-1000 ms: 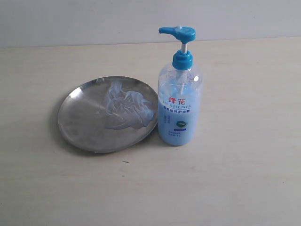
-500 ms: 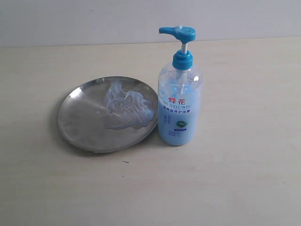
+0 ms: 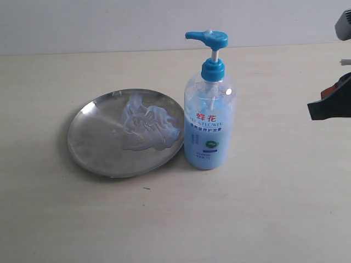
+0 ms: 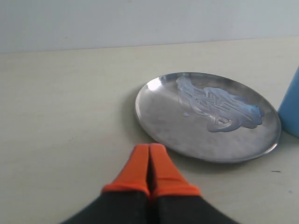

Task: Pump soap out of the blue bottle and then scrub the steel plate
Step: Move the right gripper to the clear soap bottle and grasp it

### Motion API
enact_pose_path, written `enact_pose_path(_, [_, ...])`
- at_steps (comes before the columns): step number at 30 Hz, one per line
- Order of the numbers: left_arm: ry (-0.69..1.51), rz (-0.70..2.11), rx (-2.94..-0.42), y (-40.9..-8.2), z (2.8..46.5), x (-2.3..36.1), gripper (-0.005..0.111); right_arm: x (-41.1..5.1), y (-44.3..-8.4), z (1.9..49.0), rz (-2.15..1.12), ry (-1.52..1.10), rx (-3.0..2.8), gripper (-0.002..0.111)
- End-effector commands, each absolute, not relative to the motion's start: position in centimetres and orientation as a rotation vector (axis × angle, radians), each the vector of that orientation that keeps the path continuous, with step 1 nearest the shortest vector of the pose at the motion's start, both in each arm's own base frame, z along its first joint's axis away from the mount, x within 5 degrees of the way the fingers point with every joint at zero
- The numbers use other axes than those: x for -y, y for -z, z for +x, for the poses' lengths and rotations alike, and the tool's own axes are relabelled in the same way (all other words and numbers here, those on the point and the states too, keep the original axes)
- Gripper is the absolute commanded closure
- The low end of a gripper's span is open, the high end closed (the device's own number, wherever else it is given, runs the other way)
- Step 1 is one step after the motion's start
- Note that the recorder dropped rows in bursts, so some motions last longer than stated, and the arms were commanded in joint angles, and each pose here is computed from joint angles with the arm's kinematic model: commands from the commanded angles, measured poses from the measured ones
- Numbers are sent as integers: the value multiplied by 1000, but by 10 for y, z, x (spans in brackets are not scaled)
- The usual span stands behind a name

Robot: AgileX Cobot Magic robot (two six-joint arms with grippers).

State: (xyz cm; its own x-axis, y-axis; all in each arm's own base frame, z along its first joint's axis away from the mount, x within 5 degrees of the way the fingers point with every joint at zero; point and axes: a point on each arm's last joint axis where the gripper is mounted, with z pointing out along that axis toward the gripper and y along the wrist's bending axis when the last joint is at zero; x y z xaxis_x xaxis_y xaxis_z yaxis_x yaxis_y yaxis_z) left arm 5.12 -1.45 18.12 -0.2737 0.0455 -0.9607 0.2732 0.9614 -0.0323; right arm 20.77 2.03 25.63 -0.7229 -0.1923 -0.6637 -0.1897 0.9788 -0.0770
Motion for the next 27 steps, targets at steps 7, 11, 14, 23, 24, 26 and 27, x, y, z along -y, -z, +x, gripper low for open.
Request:
enact_pose_path(7, [227, 231, -1827, -181, 51, 15, 107, -48, -245, 199, -370, -33, -2449, 108])
enact_pose_path(11, [227, 231, -1827, -181, 51, 15, 107, -59, -243, 196, -391, -70, -2459, 108])
enact_pose_path(14, [227, 231, -1827, -181, 51, 15, 107, -66, -242, 195, -352, -117, -2432, 108])
enact_pose_path(23, [227, 231, -1827, -181, 51, 15, 107, -71, -213, 187, -244, -235, -2274, 108])
enact_pose_path(24, [227, 231, -1827, -181, 51, 15, 107, -71, -209, 185, -242, -256, -2258, 108])
enact_pose_path(26, [227, 231, -1827, -181, 51, 15, 107, -72, -203, 181, -246, -300, -2221, 108])
enact_pose_path(27, [227, 231, -1827, -181, 51, 15, 107, -73, -199, 179, -249, -324, -2199, 108])
